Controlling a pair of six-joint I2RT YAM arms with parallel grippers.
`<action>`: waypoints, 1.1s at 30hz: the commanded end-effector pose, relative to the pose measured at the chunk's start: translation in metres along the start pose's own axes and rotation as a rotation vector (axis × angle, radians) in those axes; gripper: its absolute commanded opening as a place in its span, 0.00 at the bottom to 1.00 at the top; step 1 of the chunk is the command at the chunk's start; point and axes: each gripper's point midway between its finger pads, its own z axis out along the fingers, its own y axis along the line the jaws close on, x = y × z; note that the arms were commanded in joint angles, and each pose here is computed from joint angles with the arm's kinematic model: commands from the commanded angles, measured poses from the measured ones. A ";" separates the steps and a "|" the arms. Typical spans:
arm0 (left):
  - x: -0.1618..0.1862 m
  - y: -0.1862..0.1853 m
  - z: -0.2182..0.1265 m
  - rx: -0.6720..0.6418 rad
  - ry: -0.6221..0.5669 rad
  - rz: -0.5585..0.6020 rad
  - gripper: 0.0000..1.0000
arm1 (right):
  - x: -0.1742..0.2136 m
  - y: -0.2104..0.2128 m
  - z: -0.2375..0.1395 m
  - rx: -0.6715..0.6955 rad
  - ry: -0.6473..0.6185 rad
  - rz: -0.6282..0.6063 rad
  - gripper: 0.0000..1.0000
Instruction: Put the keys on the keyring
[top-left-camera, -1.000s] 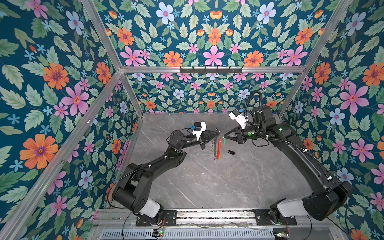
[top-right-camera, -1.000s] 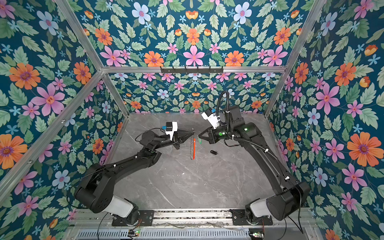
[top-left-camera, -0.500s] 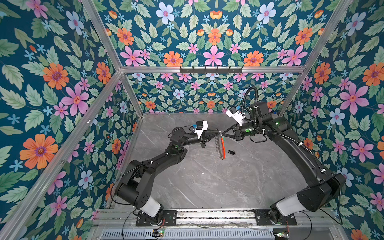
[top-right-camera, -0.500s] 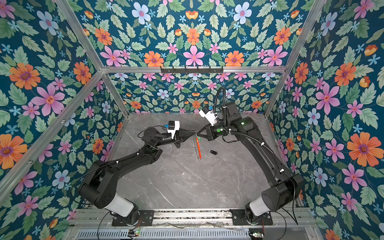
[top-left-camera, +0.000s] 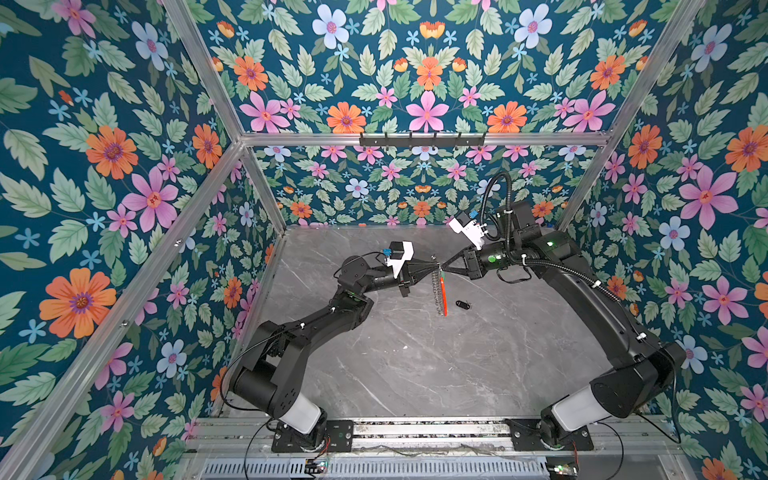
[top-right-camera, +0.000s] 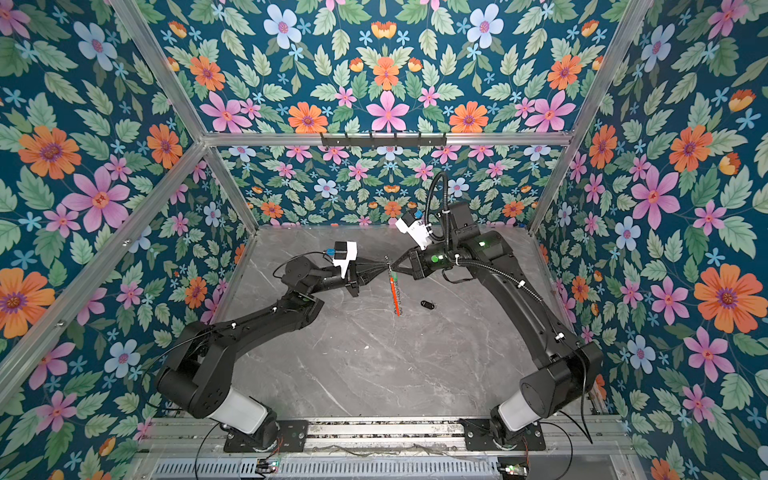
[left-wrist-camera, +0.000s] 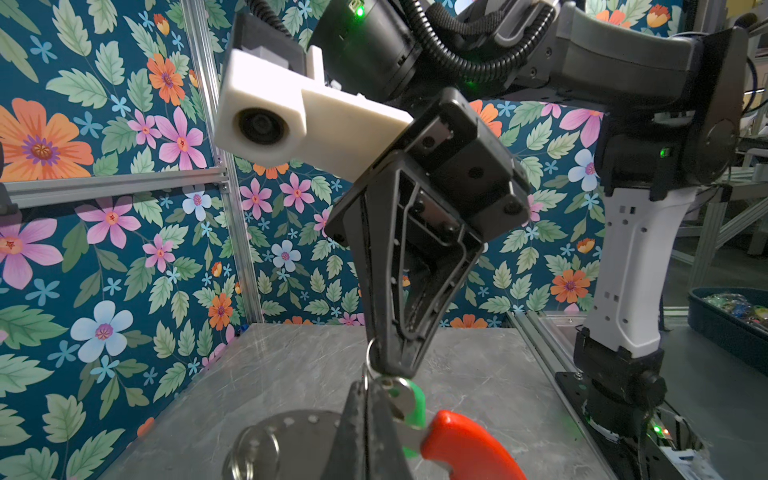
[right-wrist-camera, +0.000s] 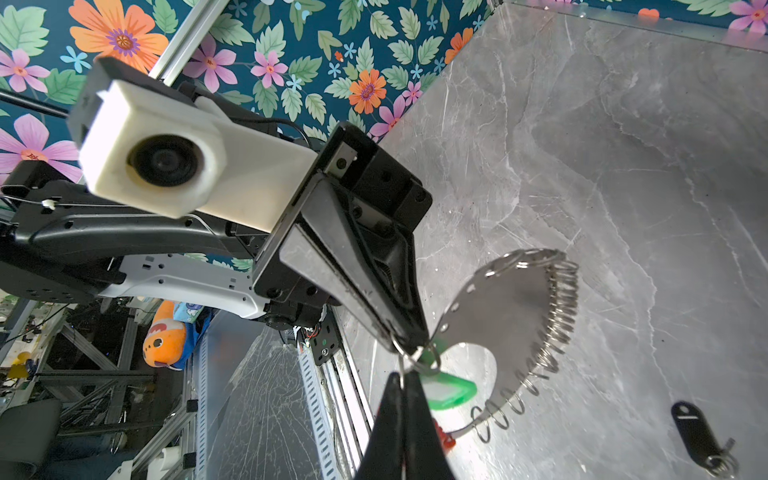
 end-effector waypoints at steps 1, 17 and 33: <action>-0.020 -0.012 -0.001 0.044 -0.050 0.064 0.00 | -0.003 -0.005 0.000 0.021 -0.011 -0.003 0.00; -0.034 -0.015 -0.002 0.054 -0.109 0.067 0.00 | -0.001 -0.022 -0.006 0.077 -0.041 0.048 0.00; -0.052 -0.012 -0.010 0.039 -0.220 0.031 0.00 | -0.005 -0.029 -0.009 0.119 -0.092 0.106 0.00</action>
